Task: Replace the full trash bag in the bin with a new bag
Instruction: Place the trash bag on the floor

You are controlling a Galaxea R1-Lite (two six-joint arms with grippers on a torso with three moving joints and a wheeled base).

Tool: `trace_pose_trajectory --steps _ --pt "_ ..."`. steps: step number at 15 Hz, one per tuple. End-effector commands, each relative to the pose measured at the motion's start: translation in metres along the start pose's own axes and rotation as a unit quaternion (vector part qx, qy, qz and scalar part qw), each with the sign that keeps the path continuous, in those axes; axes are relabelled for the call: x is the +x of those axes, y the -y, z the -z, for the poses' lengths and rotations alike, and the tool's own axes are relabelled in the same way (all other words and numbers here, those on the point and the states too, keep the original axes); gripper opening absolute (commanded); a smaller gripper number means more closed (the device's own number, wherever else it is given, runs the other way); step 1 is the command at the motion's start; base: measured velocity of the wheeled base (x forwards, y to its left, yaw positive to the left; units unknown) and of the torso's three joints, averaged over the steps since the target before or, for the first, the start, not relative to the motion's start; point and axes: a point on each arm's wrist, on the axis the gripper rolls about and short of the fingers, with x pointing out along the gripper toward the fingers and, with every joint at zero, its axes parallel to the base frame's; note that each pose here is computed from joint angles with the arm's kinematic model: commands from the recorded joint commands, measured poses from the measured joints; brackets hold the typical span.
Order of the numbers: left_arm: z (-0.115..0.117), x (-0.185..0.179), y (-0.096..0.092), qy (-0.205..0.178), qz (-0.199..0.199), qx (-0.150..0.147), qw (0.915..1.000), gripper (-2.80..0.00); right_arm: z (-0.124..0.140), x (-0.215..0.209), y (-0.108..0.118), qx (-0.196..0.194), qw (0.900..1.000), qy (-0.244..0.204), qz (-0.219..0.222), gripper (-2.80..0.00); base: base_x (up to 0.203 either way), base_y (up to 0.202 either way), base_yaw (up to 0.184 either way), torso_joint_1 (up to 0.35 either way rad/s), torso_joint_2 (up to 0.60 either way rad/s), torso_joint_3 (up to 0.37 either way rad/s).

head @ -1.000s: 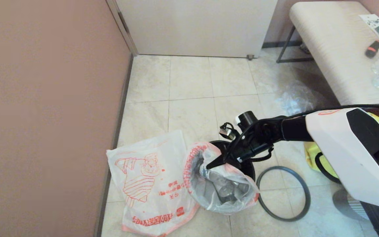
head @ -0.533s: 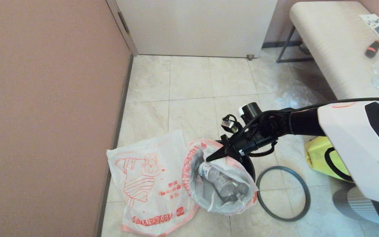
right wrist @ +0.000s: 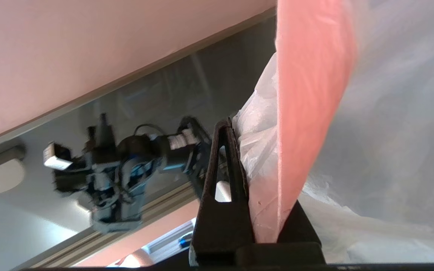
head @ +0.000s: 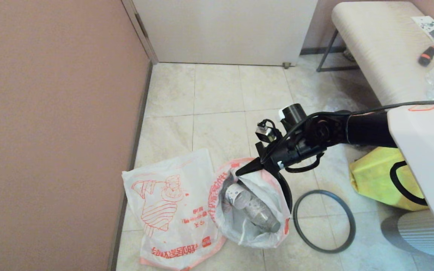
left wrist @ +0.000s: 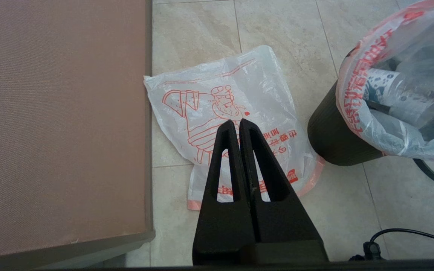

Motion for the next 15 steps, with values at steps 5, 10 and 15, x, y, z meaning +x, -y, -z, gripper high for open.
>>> trace_pose_trajectory --steps 5,10,15 --pt "0.000 0.000 0.000 0.000 0.000 0.000 1.0000 -2.80 0.006 -0.015 -0.024 -0.007 1.000 -0.005 -0.020 -2.80 0.000 0.000 0.000 0.000 0.00 0.000" --pt "0.000 0.000 0.000 0.000 0.000 0.000 1.0000 -2.80 0.013 -0.026 -0.053 -0.010 0.999 -0.003 -0.037 -2.80 0.000 0.000 0.000 0.000 0.00 0.000" --pt "0.000 0.000 0.000 0.000 0.000 0.000 1.0000 -2.80 0.016 -0.027 -0.065 -0.004 0.999 -0.004 -0.042 -2.80 0.000 0.000 0.000 0.000 0.00 0.000"
